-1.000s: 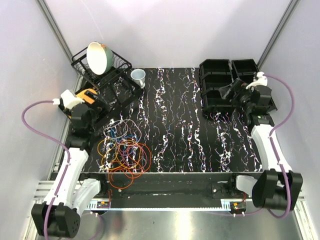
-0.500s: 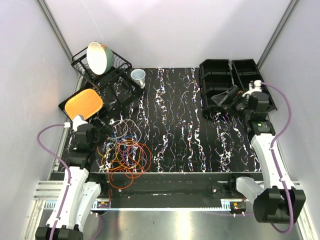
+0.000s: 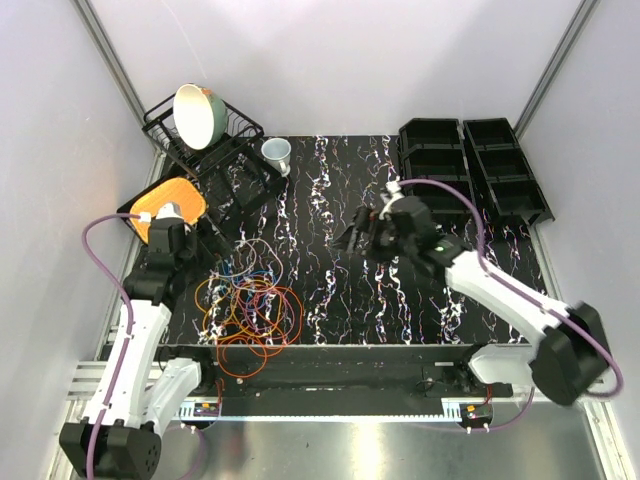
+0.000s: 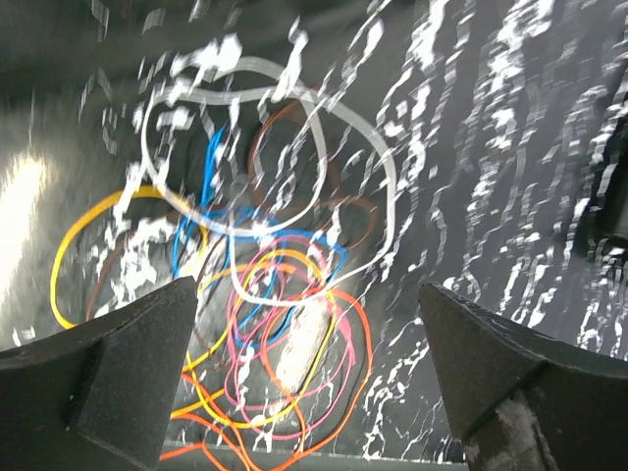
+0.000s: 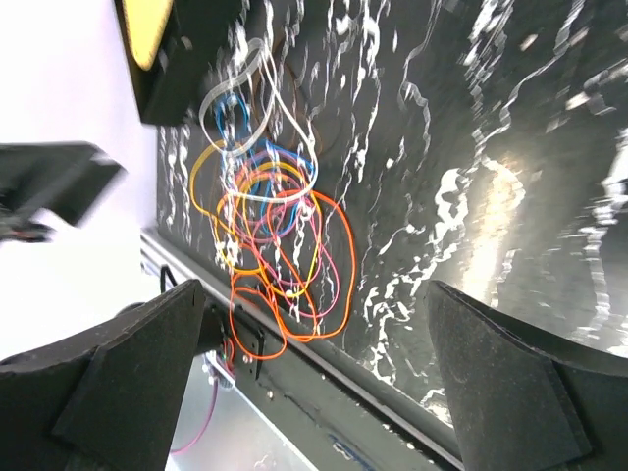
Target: Untangle the cables
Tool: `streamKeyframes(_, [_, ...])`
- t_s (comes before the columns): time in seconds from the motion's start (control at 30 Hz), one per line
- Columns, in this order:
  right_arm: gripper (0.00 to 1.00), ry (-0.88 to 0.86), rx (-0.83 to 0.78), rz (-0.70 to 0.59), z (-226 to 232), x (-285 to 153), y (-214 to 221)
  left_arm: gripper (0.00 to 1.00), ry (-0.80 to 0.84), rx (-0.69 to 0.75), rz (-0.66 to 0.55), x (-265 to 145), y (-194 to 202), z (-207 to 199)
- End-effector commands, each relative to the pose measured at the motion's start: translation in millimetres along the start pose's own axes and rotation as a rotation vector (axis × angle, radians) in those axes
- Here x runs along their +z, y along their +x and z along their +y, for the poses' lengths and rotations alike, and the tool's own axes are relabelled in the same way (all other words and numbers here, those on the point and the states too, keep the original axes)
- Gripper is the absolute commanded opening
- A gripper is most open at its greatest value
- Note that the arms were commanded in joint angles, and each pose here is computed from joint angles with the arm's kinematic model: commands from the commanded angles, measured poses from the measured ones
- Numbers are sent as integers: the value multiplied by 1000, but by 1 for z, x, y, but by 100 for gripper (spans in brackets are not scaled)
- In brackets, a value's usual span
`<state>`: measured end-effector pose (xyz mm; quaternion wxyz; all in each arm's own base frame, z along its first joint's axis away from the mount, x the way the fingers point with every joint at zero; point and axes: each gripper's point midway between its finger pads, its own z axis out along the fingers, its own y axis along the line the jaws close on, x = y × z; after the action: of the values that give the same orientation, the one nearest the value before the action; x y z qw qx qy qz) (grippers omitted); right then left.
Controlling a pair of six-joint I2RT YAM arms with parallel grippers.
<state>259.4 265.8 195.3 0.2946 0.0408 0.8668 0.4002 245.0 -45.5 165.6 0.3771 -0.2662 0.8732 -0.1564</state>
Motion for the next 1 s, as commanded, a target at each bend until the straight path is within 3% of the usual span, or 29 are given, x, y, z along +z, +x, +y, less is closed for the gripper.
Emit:
streamKeyframes(0.0, [100,-90,37,10,31,39,-2,99,132,116,31,-8,1,-22])
streamKeyframes(0.13, [96,-84,29,151,34,99,29,99,79,61,145,6,28,-9])
streamKeyframes(0.23, [95,-119,10,204,55,132,36,85,41,-26,243,19,55,-2])
streamKeyframes(0.43, [95,-143,22,243,57,165,43,76,-58,6,145,32,63,14])
streamKeyframes(0.67, [94,-129,7,275,44,169,55,69,-164,121,121,54,58,18])
streamKeyframes(0.97, [94,-134,-1,296,35,163,66,68,-184,161,68,67,43,0])
